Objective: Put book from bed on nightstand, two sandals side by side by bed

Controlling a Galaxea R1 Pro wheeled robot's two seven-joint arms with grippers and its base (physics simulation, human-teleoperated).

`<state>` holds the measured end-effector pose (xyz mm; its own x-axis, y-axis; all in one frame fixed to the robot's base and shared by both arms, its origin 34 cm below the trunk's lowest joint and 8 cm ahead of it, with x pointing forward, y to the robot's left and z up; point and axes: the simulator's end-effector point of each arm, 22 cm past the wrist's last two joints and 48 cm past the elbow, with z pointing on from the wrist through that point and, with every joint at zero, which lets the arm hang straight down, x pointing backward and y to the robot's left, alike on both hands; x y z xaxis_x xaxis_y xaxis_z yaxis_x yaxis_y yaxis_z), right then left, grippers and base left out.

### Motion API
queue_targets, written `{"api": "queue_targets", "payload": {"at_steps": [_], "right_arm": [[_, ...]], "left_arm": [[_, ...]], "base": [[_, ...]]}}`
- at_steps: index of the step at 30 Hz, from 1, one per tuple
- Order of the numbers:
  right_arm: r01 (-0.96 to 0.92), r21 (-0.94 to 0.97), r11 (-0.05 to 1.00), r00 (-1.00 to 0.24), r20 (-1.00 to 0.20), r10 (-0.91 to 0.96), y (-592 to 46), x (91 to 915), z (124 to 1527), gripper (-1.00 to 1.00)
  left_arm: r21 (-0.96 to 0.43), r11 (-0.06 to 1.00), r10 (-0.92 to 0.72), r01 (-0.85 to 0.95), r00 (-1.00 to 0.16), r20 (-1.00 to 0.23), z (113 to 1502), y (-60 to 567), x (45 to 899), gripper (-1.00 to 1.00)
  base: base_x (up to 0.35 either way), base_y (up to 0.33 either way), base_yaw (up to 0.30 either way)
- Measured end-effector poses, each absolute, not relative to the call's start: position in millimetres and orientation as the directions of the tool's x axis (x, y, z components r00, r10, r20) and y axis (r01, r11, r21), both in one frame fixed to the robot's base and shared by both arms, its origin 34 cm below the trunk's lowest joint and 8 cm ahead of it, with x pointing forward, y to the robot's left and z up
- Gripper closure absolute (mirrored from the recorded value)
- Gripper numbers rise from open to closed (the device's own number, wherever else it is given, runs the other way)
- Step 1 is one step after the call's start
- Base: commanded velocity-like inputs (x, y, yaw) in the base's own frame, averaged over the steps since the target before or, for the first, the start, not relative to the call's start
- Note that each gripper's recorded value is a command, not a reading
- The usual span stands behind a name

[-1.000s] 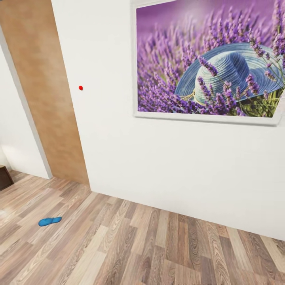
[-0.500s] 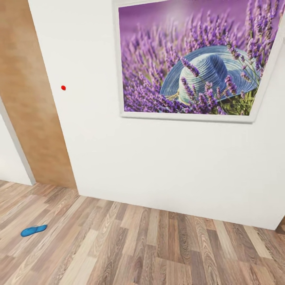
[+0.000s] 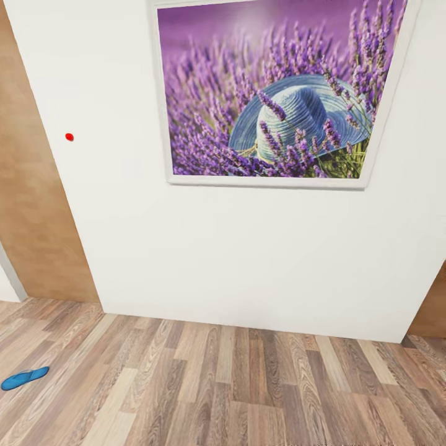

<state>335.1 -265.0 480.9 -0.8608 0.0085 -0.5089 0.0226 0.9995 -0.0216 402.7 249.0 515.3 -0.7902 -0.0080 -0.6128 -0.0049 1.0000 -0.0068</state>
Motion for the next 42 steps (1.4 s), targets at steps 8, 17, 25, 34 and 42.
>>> {"api": "queue_targets", "payload": {"at_steps": [8, 17, 25, 34, 42], "right_arm": [[0.022, -0.022, 1.0, -0.861, -0.509, 0.008, -264.9, 335.1, 480.9, -1.0], [0.022, -0.021, 1.0, -0.861, -0.508, 0.008, -264.8, 334.6, 480.8, -1.0], [0.022, -0.021, 1.0, -0.861, -0.508, 0.008, -264.4, 334.6, 480.9, -1.0], [0.022, -0.021, 1.0, -0.861, -0.508, 0.008, -264.8, 334.6, 480.9, -1.0], [0.021, -0.021, 1.0, -0.861, -0.508, 0.008, -264.3, 334.6, 480.7, -1.0]], "left_arm": [[-0.007, 1.0, -0.008, -0.005, -0.79, -0.613, 515.3, 249.1, 402.7, -1.0], [-0.007, 1.0, -0.008, -0.005, -0.79, -0.613, 515.5, 249.1, 402.7, -1.0], [-0.006, 1.0, -0.009, -0.006, -0.79, -0.613, 515.6, 250.0, 402.6, -1.0], [-0.005, 1.0, -0.008, -0.006, -0.79, -0.613, 515.6, 250.3, 402.6, -1.0], [-0.006, 1.0, -0.009, -0.006, -0.79, -0.613, 515.4, 250.0, 402.7, -1.0]], "base": [[0.0, 0.0, -0.148], [0.046, 0.0, -0.013], [0.274, 0.0, -0.001], [0.309, 0.0, 0.0], [0.108, 0.0, 0.0]]}}
